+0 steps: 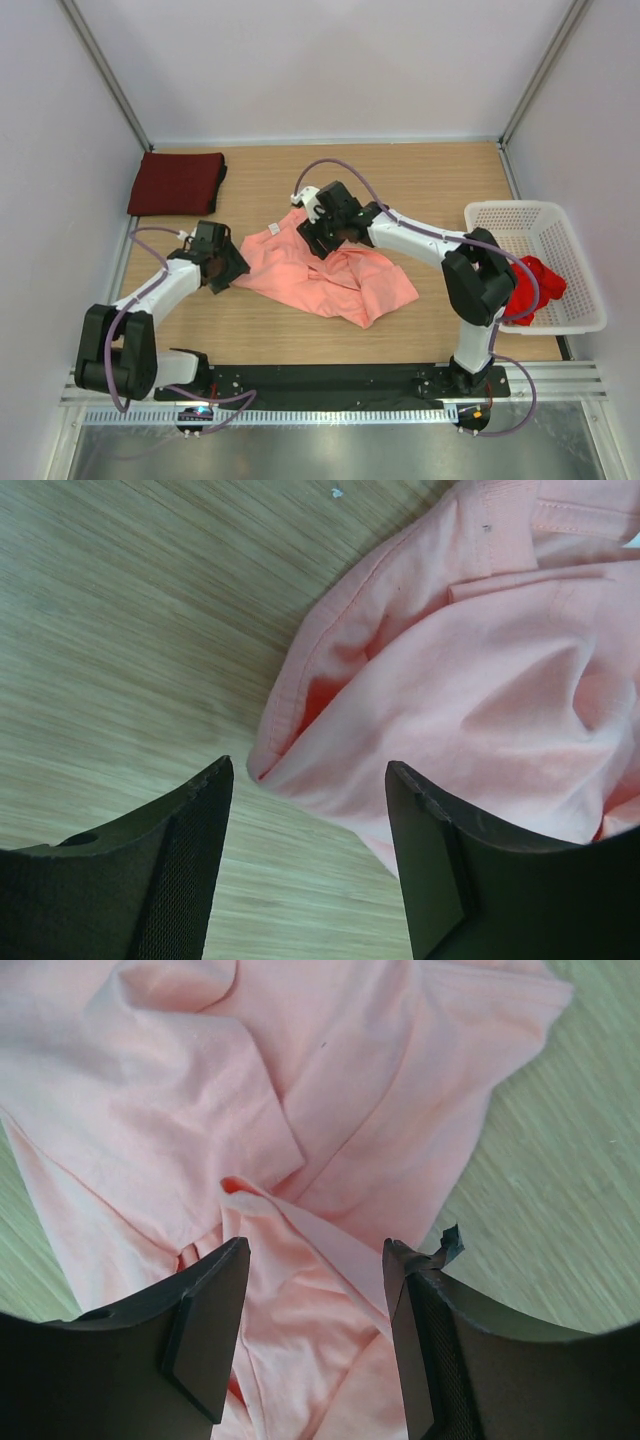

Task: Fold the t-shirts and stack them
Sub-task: Flatten the tshirt out

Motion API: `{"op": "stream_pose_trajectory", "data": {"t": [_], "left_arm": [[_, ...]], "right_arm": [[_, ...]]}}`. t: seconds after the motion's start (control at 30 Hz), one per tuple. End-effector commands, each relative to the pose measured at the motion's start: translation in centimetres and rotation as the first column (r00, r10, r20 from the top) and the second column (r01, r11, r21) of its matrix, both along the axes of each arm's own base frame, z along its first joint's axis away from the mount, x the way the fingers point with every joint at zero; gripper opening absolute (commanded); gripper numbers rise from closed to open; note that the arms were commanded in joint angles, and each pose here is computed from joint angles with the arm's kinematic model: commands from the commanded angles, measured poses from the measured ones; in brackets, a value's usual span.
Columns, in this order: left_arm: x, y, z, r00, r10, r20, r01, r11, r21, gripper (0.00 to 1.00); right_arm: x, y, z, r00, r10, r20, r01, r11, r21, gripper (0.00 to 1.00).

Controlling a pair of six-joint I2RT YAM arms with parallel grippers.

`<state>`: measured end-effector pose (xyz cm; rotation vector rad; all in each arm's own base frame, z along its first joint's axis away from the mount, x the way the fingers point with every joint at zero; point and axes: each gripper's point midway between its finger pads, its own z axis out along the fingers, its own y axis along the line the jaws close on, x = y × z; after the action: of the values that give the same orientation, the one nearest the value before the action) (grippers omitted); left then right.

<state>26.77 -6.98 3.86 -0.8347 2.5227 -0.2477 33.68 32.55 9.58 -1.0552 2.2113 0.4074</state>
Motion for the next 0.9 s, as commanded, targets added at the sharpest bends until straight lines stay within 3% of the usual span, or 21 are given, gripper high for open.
{"op": "stream_pose_trajectory", "data": {"t": [0.0, 0.1, 0.17, 0.2, 0.23, 0.27, 0.33, 0.37, 0.43, 0.6, 0.7, 0.8, 0.87], "left_arm": [[1.8, 0.4, 0.5, 0.999, 0.023, 0.048, -0.024, 1.000, 0.019, 0.63], [2.2, 0.3, 0.4, 0.999, 0.024, 0.047, -0.025, 0.999, 0.021, 0.60], [2.3, 0.3, 0.1, 0.999, 0.024, 0.037, -0.024, 1.000, 0.019, 0.52], [2.3, 0.2, 0.0, 0.999, 0.024, 0.036, -0.024, 1.000, 0.016, 0.48], [2.4, 0.1, -0.1, 0.999, 0.024, 0.036, -0.024, 1.000, 0.012, 0.35], [2.5, -0.1, 0.0, 0.999, 0.020, 0.040, -0.020, 1.000, -0.001, 0.26], [2.9, -0.4, 0.4, 0.998, 0.017, 0.061, -0.016, 1.000, -0.017, 0.05], [3.2, -0.6, 0.8, 0.997, 0.015, 0.074, -0.013, 1.000, -0.025, 0.00], [4.1, -0.6, 2.1, 0.995, 0.021, 0.099, -0.019, 1.000, -0.022, 0.00], [6.0, 0.9, 6.0, 0.984, 0.081, 0.156, -0.089, 0.995, 0.039, 0.00], [6.1, 1.8, 7.1, 0.982, 0.102, 0.158, -0.116, 0.990, 0.079, 0.00], [5.5, 2.2, 7.2, 0.980, 0.109, 0.167, -0.126, 0.987, 0.095, 0.00], [5.0, 2.2, 6.9, 0.980, 0.106, 0.167, -0.123, 0.988, 0.090, 0.00]], "right_arm": [[-1.5, 0.9, -0.4, 0.995, 0.092, -0.025, -0.093, 0.995, -0.027, 0.63], [-1.6, 0.8, -1.4, 0.995, 0.094, -0.031, -0.095, 0.994, -0.048, 0.62], [-1.3, 0.5, -2.1, 0.997, 0.073, -0.027, -0.075, 0.994, -0.074, 0.61], [-1.0, 0.2, -2.5, 0.998, 0.058, -0.019, -0.060, 0.994, -0.089, 0.59], [-0.2, 0.3, -2.4, 0.999, 0.031, 0.014, -0.030, 0.996, -0.086, 0.57], [0.5, 0.0, -2.3, 0.999, 0.002, 0.045, 0.003, 0.996, -0.094, 0.42], [3.2, -1.8, -1.7, 0.976, -0.130, 0.173, 0.154, 0.979, -0.134, 0.25], [4.0, -2.6, -1.1, 0.964, -0.167, 0.208, 0.199, 0.970, -0.140, 0.10], [6.2, -4.9, 1.3, 0.911, -0.277, 0.306, 0.334, 0.930, -0.150, 0.01], [11.1, -12.5, 10.5, 0.712, -0.534, 0.455, 0.605, 0.796, -0.014, 0.01], [12.8, -18.8, 12.5, 0.570, -0.690, 0.446, 0.762, 0.647, 0.028, 0.01], [13.8, -23.7, 12.6, 0.467, -0.774, 0.428, 0.848, 0.528, 0.029, 0.01], [14.3, -25.1, 11.1, 0.455, -0.791, 0.409, 0.869, 0.495, -0.009, 0.01]]}}
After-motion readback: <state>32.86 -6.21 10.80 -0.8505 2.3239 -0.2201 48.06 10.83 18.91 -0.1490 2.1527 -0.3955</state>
